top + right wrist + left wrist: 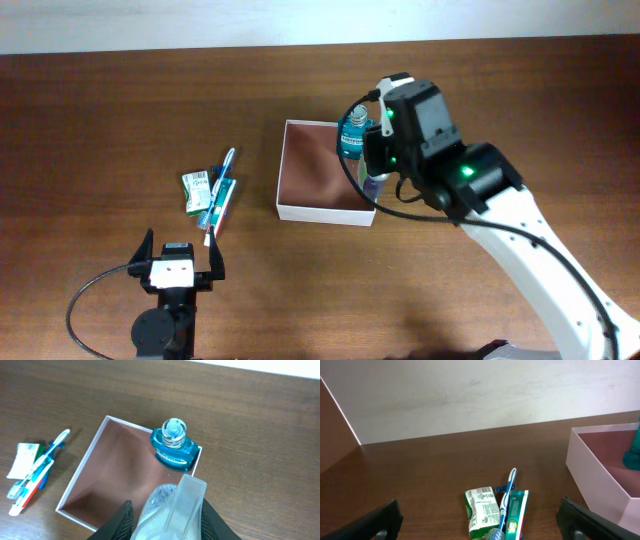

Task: Pack container
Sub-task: 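Lift the soap bottle and lower it into the box beside the Listerine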

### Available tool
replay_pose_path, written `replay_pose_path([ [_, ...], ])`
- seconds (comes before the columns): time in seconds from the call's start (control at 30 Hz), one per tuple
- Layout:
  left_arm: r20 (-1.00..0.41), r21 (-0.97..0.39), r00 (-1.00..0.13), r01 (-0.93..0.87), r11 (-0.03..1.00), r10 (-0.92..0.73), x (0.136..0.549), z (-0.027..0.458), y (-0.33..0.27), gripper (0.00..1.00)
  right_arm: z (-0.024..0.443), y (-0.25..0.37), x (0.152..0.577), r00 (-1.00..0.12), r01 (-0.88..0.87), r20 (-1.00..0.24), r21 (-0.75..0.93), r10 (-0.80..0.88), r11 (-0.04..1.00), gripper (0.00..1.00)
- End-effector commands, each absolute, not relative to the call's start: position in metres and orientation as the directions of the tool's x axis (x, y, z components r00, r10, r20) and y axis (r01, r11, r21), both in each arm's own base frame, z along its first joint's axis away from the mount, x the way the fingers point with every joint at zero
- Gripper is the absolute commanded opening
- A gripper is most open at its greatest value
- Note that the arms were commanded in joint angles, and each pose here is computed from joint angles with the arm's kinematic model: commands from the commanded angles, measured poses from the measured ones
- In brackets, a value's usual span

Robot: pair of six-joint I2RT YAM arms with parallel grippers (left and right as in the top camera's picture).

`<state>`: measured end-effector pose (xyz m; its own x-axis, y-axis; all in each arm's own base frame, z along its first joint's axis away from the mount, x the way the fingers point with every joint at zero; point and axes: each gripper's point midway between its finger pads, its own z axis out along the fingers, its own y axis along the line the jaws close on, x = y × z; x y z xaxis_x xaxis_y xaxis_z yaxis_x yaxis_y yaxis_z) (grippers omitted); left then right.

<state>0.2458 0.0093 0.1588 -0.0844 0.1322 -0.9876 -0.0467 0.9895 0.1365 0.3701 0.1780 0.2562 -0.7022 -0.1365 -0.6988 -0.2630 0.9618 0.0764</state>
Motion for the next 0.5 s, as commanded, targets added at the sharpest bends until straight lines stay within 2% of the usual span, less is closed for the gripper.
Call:
replay_pose_path([
  [0.0, -0.986, 0.151, -0.080, -0.040, 0.988, 0.147, 0.246, 0.158, 0.009, 0.99, 0.248, 0.186, 0.380, -0.710, -0.245, -0.695, 0.094, -0.112, 0.965, 0.33],
  [0.47, -0.986, 0.151, -0.080, -0.040, 0.988, 0.147, 0.246, 0.158, 0.009, 0.99, 0.202, 0.201, 0.401, -0.766, -0.224, -0.635, 0.109, -0.105, 0.969, 0.32],
])
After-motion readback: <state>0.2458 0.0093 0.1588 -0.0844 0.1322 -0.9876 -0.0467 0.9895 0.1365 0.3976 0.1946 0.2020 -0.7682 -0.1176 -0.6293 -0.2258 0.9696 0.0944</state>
